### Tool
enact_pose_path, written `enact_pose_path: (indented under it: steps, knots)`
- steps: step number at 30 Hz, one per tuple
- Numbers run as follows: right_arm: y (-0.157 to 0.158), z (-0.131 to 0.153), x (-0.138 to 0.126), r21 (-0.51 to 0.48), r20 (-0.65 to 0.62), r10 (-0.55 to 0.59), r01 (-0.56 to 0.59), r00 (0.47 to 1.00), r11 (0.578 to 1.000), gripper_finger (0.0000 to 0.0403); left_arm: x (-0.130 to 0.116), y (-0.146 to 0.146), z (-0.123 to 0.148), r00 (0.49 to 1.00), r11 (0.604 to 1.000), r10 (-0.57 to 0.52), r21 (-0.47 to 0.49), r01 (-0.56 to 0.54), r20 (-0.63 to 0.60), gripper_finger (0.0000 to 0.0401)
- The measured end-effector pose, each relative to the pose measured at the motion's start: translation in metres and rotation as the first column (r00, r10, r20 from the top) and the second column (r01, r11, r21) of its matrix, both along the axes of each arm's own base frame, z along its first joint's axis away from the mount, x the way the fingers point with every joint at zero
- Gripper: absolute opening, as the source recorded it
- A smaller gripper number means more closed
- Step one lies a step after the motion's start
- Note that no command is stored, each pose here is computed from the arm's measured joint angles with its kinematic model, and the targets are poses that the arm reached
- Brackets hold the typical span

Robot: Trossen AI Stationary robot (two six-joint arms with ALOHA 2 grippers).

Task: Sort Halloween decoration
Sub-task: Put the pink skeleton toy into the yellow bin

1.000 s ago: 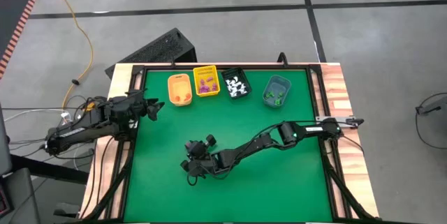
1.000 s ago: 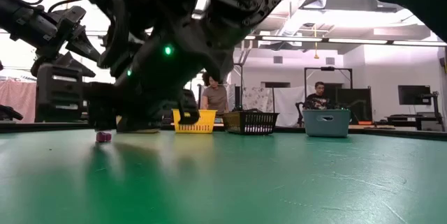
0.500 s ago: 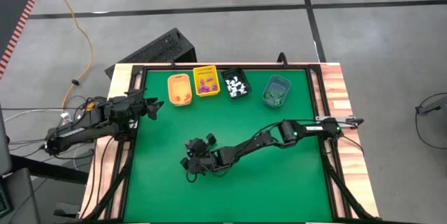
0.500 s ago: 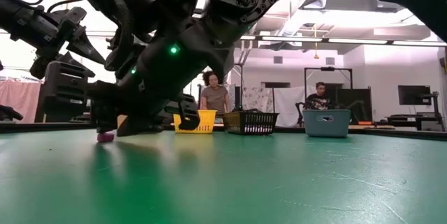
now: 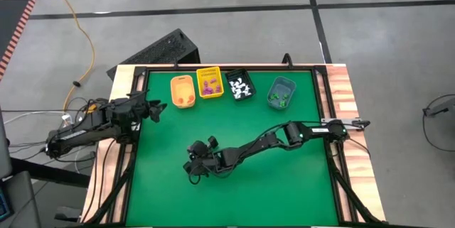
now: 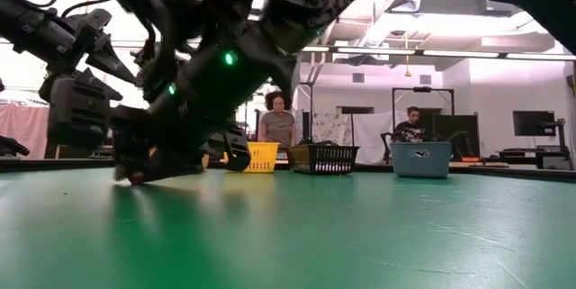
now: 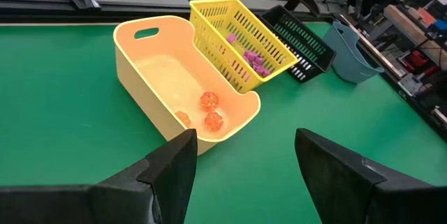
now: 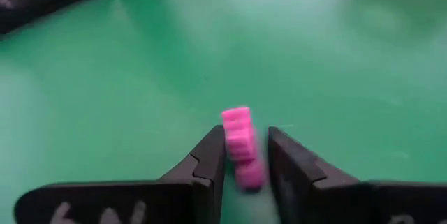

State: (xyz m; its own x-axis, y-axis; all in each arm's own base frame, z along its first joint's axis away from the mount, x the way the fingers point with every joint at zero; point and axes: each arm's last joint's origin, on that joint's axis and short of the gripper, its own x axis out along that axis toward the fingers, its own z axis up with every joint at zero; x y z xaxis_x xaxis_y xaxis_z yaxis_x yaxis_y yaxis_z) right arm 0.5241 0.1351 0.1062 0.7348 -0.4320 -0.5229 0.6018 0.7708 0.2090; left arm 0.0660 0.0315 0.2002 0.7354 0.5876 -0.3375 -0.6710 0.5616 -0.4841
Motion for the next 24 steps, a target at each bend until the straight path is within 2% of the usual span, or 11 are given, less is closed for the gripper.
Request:
enact_pose_path:
  steps: [3,8,16,24]
  knots:
    - [0.006,-0.002,-0.002,-0.009,-0.007,0.008,-0.008,1.0,1.0,0.01,0.0,0.0,0.0,1.0,1.0,-0.011,-0.004,0.011,0.001,0.0231]
    - [0.007,-0.005,-0.006,0.038,-0.029,-0.023,0.024,0.999,0.999,0.008,0.0,0.0,0.0,1.0,1.0,-0.009,-0.009,0.009,0.005,0.0231]
    - [0.006,-0.005,-0.006,0.031,-0.035,-0.009,0.01,0.999,0.999,0.0012,0.0,0.0,0.0,1.0,1.0,-0.01,-0.012,0.01,0.007,0.0231]
    - [-0.003,0.021,-0.003,0.01,-0.029,0.047,-0.047,0.998,0.999,0.0009,0.0,0.0,0.0,1.0,1.0,-0.008,-0.013,0.009,0.008,0.0231]
